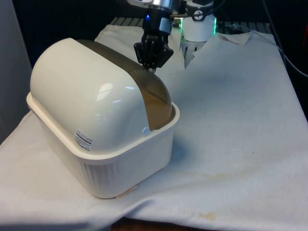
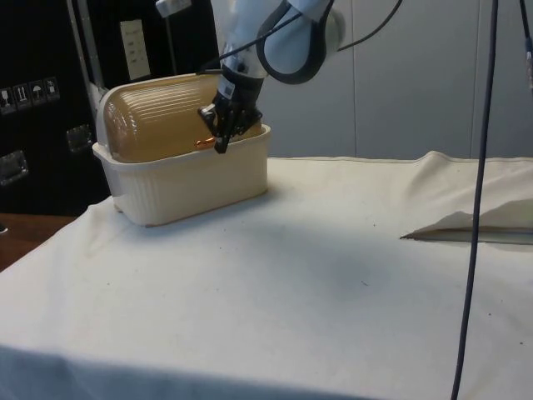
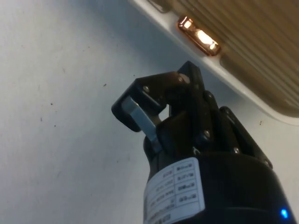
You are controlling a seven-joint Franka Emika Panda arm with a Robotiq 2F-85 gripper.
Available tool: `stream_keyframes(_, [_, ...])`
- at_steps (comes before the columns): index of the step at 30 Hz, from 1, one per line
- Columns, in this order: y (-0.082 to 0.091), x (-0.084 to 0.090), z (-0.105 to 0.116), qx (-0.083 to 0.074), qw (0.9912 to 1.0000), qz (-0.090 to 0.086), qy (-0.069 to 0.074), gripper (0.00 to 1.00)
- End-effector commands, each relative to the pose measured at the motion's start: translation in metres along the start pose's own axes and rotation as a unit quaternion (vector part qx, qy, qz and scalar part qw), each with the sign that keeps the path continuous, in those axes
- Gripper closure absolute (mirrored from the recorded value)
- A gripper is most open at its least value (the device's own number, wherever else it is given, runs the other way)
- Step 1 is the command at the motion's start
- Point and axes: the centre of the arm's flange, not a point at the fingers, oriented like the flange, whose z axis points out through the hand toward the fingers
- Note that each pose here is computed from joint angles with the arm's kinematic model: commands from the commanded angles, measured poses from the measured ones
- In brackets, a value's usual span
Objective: Open the lid, then close it.
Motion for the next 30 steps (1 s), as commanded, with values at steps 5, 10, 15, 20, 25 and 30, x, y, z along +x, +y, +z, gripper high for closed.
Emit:
stream_keyframes(5, [0.003, 0.004, -0.001, -0.003, 0.9999, 0.014, 0.002, 1.0])
stream_keyframes(10, [0.003, 0.006, 0.0, -0.003, 0.99974, 0.022, 0.003, 1.0])
stream_keyframes(15, [0.001, 0.007, 0.001, -0.003, 0.9995, 0.031, 0.004, 1.0])
stream_keyframes(20, [-0.001, 0.01, 0.003, -0.005, 0.99923, 0.039, 0.003, 1.0])
stream_keyframes(25, [-0.004, 0.012, 0.005, -0.005, 0.99896, 0.045, 0.003, 1.0])
stream_keyframes(30, [-0.005, 0.016, 0.006, -0.007, 0.99857, 0.053, 0.004, 1.0])
